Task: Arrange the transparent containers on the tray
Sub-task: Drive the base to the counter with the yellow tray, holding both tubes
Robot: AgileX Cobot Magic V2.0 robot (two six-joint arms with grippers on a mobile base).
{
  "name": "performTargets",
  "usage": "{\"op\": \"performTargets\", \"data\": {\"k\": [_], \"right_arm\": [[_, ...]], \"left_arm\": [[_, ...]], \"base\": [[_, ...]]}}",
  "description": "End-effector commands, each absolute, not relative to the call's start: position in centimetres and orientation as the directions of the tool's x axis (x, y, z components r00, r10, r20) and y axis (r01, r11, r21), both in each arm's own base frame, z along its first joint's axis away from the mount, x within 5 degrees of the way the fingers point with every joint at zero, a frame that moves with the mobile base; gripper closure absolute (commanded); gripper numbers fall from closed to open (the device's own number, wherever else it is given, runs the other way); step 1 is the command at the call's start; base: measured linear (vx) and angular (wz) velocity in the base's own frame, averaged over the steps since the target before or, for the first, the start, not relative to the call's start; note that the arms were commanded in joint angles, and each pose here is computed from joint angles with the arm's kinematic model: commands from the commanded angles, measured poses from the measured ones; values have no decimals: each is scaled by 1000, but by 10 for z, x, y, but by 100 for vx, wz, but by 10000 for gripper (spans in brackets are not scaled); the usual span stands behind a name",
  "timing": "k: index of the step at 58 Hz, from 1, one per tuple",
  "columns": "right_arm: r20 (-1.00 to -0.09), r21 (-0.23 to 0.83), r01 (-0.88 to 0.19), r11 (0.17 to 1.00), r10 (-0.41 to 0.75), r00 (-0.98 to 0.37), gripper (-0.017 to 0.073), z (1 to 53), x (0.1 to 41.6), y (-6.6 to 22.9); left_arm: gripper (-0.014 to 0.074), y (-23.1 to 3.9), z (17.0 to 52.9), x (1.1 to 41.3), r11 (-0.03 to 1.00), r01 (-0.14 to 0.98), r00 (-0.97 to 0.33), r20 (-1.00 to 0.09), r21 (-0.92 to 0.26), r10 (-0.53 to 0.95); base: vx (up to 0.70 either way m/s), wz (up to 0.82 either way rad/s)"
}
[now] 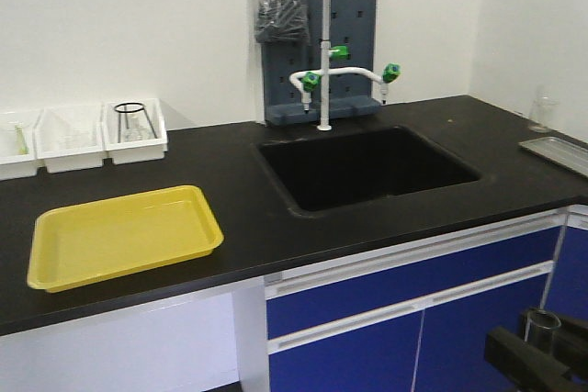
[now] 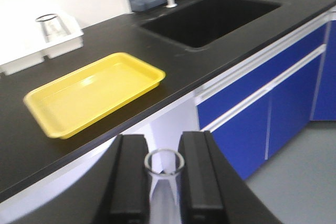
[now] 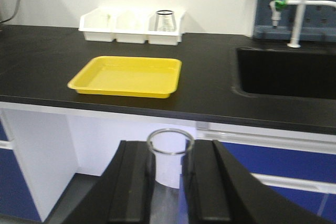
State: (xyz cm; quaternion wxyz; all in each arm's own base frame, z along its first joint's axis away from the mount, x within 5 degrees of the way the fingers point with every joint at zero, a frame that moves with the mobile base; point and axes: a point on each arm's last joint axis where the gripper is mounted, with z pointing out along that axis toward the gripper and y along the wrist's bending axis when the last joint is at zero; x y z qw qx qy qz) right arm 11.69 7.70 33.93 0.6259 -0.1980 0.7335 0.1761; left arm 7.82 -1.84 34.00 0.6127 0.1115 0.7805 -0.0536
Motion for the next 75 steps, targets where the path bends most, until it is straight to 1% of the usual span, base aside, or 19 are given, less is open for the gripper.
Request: {"op": "performTargets", "data": {"k": [1, 12, 35, 75], "right_arm": [[-998, -4, -542, 840, -38, -51, 571, 356, 115, 79], [-998, -4, -542, 840, -38, -51, 571, 356, 115, 79], [-998, -4, -542, 840, -38, -51, 571, 356, 115, 79], [-998, -4, -542, 840, -38, -51, 571, 356, 115, 79]], "left_arm": [[594, -19, 358, 78, 970, 238, -119, -990, 45, 75], [594, -19, 358, 78, 970, 238, -119, -990, 45, 75], [594, -19, 358, 78, 970, 238, -119, -990, 45, 75], [594, -19, 358, 78, 970, 238, -119, -990, 45, 75]], "base": [[-3, 51], [2, 37], [15, 20], [34, 12]]}}
